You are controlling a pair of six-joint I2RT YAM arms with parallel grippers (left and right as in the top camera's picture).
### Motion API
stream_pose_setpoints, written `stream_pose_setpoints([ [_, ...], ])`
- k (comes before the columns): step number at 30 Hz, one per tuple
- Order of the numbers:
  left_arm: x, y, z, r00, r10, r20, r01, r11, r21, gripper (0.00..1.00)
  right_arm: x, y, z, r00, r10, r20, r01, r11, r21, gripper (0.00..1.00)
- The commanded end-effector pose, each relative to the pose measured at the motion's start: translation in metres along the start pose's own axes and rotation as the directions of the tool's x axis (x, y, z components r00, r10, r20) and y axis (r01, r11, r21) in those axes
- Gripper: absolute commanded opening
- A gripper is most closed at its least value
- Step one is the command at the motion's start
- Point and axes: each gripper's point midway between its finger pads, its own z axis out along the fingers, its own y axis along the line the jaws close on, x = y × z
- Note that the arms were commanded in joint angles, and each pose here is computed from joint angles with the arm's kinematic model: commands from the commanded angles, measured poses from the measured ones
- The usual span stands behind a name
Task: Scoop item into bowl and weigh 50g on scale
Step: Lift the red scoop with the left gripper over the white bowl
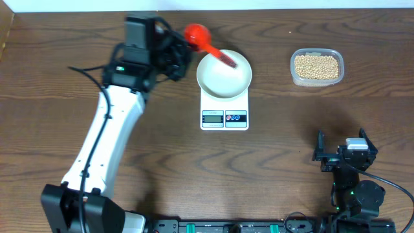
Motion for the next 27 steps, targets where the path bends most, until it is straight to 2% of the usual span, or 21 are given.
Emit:
stream_pose_setpoints([
  [1, 0.012, 0.000, 0.009, 0.983, -0.176, 0.043, 0.177, 0.984, -0.015, 0.07, 0.002, 0.002, 0.000, 1.000, 0.005, -0.001, -0.005, 1.000, -0.006, 0.99],
  [4, 0.031, -0.001, 0.014, 0.973, -0.229, 0.012, 0.230, 0.973, -0.025, 0.07, 0.002, 0.002, 0.000, 1.000, 0.005, -0.001, -0.005, 1.000, -0.006, 0.99],
  [9, 0.051, 0.000, 0.019, 0.977, -0.210, -0.021, 0.209, 0.977, -0.043, 0.07, 0.002, 0.002, 0.000, 1.000, 0.005, -0.001, -0.005, 1.000, -0.006, 0.99],
  [13, 0.064, 0.016, 0.020, 0.975, -0.217, -0.038, 0.211, 0.971, -0.115, 0.08, 0.001, -0.001, 0.000, 1.000, -0.024, 0.002, 0.024, 1.000, 0.009, 0.99],
  [16, 0.069, 0.026, 0.019, 0.982, -0.183, -0.046, 0.174, 0.972, -0.156, 0.07, -0.003, 0.009, 0.000, 1.000, -0.011, 0.023, 0.012, 0.999, -0.049, 0.99],
  [19, 0.073, 0.029, 0.019, 0.985, -0.165, -0.055, 0.154, 0.974, -0.167, 0.07, -0.006, 0.030, -0.002, 0.998, 0.064, 0.025, -0.059, 0.983, -0.172, 0.99],
  [23, 0.077, 0.029, 0.020, 0.986, -0.155, -0.063, 0.142, 0.975, -0.169, 0.07, -0.021, 0.039, -0.005, 0.987, 0.145, 0.069, -0.125, 0.962, -0.243, 0.99],
  [25, 0.079, 0.029, 0.020, 0.986, -0.151, -0.065, 0.138, 0.976, -0.170, 0.07, -0.042, 0.045, -0.010, 0.953, 0.283, 0.106, -0.239, 0.922, -0.306, 0.99],
  [26, 0.079, 0.029, 0.021, 0.988, -0.138, -0.064, 0.125, 0.978, -0.169, 0.07, -0.058, 0.047, -0.014, 0.914, 0.385, 0.126, -0.320, 0.878, -0.355, 0.99],
  [27, 0.078, 0.029, 0.021, 0.989, -0.133, -0.061, 0.121, 0.978, -0.169, 0.07, -0.065, 0.048, -0.017, 0.896, 0.422, 0.138, -0.346, 0.859, -0.378, 0.99],
])
